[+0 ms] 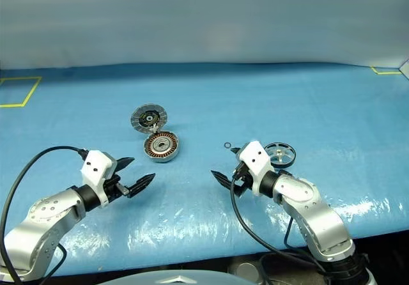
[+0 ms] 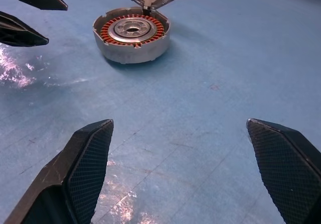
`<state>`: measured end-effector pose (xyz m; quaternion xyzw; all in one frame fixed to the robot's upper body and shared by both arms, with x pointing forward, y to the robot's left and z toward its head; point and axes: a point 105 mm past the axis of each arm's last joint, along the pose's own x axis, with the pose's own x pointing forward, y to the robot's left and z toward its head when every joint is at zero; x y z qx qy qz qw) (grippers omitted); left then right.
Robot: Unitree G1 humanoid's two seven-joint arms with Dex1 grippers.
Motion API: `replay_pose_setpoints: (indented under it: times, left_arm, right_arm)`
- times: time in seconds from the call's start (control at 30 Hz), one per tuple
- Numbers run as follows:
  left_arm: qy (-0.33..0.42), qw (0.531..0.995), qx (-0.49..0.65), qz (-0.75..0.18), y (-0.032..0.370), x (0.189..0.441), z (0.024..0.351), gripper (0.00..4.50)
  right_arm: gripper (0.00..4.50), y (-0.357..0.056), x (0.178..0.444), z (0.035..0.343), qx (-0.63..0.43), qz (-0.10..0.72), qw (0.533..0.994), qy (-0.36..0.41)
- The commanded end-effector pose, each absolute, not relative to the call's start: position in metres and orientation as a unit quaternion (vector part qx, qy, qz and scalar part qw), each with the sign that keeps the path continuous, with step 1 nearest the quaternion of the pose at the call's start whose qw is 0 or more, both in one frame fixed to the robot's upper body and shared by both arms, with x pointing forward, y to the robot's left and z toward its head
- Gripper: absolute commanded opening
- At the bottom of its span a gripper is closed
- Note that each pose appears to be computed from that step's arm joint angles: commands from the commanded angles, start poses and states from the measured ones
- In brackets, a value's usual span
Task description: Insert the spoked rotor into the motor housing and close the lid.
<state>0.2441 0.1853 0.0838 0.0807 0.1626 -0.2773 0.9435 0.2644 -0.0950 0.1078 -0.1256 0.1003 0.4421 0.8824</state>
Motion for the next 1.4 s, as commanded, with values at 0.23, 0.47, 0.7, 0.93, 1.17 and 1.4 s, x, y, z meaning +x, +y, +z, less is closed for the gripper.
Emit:
replay_pose_setpoints:
  times: [0.23, 0.47, 0.7, 0.93, 1.17, 1.4]
  left_arm:
    - [0.084, 0.965, 0.069, -0.238, 0.188, 0.241, 0.091, 4.49]
    - [0.048, 0.971, 0.073, -0.224, 0.184, 0.224, 0.087, 4.49]
    - [0.067, 0.967, 0.070, -0.234, 0.172, 0.206, 0.070, 4.49]
    - [0.077, 0.969, 0.060, -0.227, 0.166, 0.197, 0.060, 4.49]
    - [0.075, 0.972, 0.045, -0.216, 0.163, 0.195, 0.058, 4.49]
    - [0.074, 0.973, 0.032, -0.215, 0.161, 0.193, 0.057, 4.49]
  right_arm:
    - [4.48, -0.058, 0.282, 0.121, -0.286, 0.595, 0.742, 0.118]
    - [4.48, -0.005, 0.305, 0.130, -0.388, 0.660, 0.638, 0.086]
    - [4.48, 0.035, 0.323, 0.125, -0.433, 0.670, 0.599, 0.064]
    - [4.48, 0.058, 0.340, 0.122, -0.449, 0.663, 0.597, 0.053]
    - [4.48, 0.066, 0.345, 0.117, -0.459, 0.669, 0.582, 0.059]
    - [4.48, 0.068, 0.342, 0.109, -0.460, 0.686, 0.558, 0.073]
